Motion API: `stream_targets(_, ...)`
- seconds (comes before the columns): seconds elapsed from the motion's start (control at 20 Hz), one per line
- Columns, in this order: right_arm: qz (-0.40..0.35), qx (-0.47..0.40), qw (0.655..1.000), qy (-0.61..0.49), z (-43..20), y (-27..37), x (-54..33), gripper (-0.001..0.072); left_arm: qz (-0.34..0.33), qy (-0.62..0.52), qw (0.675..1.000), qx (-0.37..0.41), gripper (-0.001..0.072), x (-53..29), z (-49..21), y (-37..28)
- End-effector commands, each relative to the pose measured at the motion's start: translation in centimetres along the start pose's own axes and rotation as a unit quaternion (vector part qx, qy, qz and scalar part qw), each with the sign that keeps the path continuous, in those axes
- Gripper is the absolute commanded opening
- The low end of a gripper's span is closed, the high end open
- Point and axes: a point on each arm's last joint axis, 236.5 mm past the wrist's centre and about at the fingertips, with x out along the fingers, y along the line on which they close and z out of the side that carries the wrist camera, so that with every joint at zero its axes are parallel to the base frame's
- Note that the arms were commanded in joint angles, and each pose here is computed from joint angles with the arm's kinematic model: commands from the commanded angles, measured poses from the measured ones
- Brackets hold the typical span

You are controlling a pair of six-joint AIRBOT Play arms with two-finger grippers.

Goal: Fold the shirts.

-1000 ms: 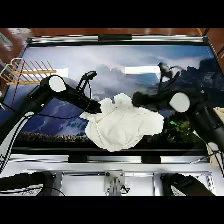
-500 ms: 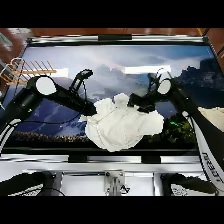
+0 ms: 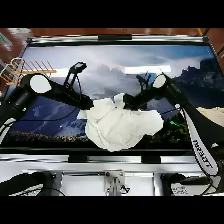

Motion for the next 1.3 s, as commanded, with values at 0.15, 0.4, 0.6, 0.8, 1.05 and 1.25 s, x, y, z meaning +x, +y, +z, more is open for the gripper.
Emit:
stream_targets(0.15, 0.071, -0.197, 0.935, -0.285, 11.9, 13.8, -15.1, 0.0075, 0.064, -0.210, 0.976, 0.001, 0.0049, -11.6, 11.8, 4.1)
stream_targets(0.4, 0.107, -0.315, 0.829, -0.448, 10.0, 23.9, -30.4, 0.0075, 0.122, -0.437, 0.885, 0.108, 0.0049, -32.5, 19.4, -1.6)
stream_targets(0.6, 0.057, -0.348, 0.869, -0.348, 3.5, 22.3, -28.8, 0.0075, 0.107, -0.401, 0.903, 0.110, 0.0049, -32.5, 15.7, -3.9)
stream_targets(0.8, -0.088, -0.315, 0.938, -0.114, -1.6, 12.8, -16.6, 0.0075, 0.065, -0.173, 0.983, 0.003, 0.0049, -18.7, 7.7, 0.3)
stream_targets(1.05, -0.184, -0.272, 0.944, 0.035, -7.1, 3.4, -3.5, 0.0076, 0.037, 0.009, 0.994, -0.103, 0.0049, -2.9, -3.8, 4.1)
stream_targets(1.25, -0.167, -0.216, 0.957, 0.101, -11.1, 1.1, -0.5, 0.0596, 0.022, 0.088, 0.987, -0.130, 0.0078, 2.2, -10.6, 3.5)
